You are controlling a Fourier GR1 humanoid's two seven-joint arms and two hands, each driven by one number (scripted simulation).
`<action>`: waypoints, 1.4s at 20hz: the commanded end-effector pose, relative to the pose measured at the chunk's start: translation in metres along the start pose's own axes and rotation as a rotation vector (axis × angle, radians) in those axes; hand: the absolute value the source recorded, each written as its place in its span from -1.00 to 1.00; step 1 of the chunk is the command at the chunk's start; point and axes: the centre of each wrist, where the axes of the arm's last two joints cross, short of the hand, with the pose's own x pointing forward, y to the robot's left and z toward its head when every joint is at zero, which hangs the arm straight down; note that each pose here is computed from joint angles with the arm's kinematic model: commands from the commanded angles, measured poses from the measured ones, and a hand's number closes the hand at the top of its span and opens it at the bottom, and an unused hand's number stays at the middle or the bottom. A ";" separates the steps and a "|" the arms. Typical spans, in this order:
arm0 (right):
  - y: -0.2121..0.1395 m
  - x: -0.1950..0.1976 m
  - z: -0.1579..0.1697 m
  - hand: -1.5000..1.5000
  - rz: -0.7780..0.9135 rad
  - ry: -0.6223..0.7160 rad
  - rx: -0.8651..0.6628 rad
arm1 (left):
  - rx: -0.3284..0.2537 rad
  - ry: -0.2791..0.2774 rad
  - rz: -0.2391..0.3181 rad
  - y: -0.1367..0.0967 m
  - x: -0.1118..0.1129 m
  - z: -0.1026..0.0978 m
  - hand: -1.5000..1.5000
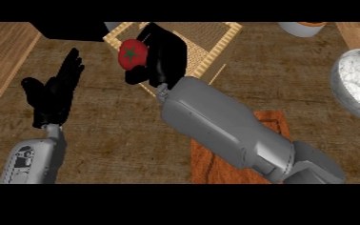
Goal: Pick the tomato from the cutting board and place it in the basket
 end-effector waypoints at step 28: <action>0.001 -0.010 -0.058 1.00 0.801 -0.168 0.083 | -0.006 -0.002 0.012 0.000 0.006 0.001 0.00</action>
